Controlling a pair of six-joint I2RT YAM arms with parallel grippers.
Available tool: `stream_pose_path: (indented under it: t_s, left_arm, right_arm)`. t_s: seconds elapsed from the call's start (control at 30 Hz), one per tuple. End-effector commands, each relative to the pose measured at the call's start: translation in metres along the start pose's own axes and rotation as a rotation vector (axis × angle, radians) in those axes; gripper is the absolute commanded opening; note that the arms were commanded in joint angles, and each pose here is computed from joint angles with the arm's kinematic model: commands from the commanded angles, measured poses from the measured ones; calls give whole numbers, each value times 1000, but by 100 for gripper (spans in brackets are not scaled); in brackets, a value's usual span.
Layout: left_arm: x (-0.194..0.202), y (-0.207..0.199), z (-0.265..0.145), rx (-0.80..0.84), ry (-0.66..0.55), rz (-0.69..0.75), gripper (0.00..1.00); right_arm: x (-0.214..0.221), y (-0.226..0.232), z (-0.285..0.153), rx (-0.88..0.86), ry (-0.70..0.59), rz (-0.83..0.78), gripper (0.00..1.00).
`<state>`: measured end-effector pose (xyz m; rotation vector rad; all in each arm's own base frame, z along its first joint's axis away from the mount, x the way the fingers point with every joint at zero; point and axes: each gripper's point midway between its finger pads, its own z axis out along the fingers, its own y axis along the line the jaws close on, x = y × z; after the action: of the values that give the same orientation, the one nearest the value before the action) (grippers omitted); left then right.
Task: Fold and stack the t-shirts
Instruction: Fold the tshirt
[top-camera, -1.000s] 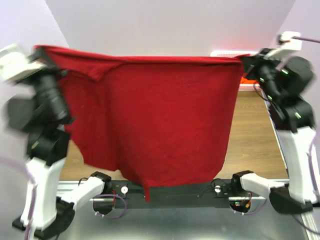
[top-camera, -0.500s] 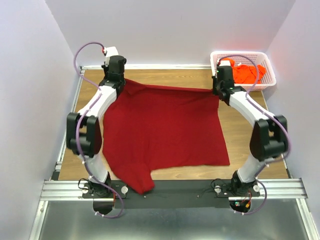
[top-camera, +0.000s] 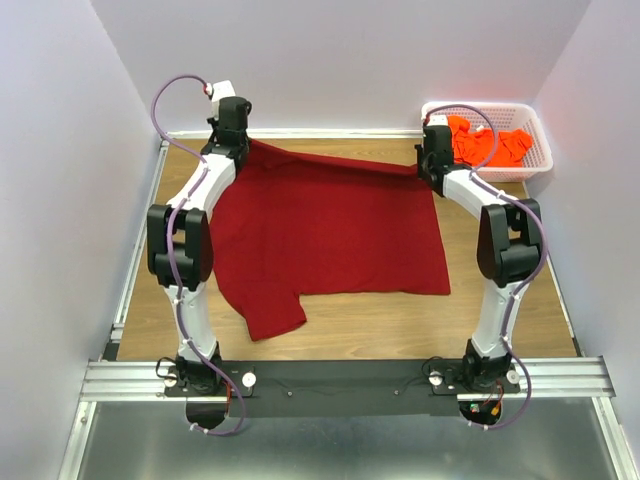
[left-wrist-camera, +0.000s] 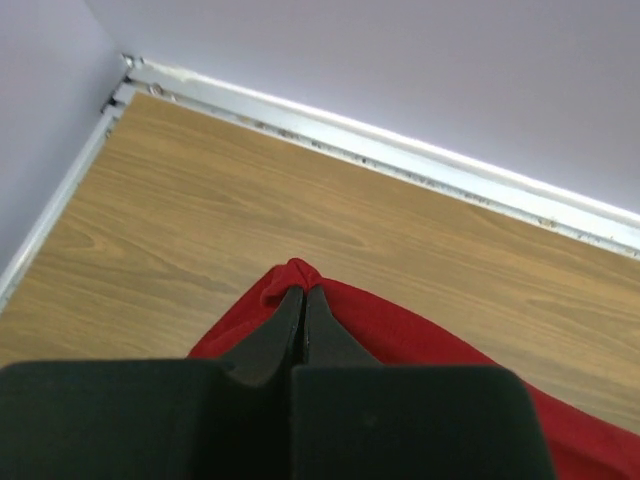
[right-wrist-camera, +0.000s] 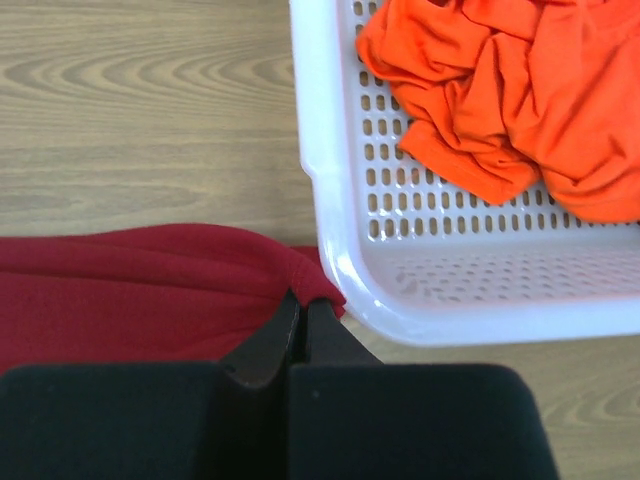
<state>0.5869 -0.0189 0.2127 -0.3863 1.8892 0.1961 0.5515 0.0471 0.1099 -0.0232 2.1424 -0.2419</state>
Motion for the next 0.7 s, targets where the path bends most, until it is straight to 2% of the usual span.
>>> stream_pose_path:
  t_s: [0.0, 0.23, 0.47, 0.67]
  left_arm:
    - [23, -2, 8, 30, 82, -43, 0]
    - [45, 16, 0, -23, 226, -136, 0]
    - [57, 35, -33, -30, 296, -262, 0]
    - [80, 60, -44, -69, 332, -312, 0]
  right_arm:
    - [-18, -22, 18, 58, -54, 2, 1]
    - [-22, -18, 17, 18, -62, -14, 1]
    - [-21, -17, 4, -8, -67, 0, 1]
    - [-14, -19, -3, -1, -53, 13, 1]
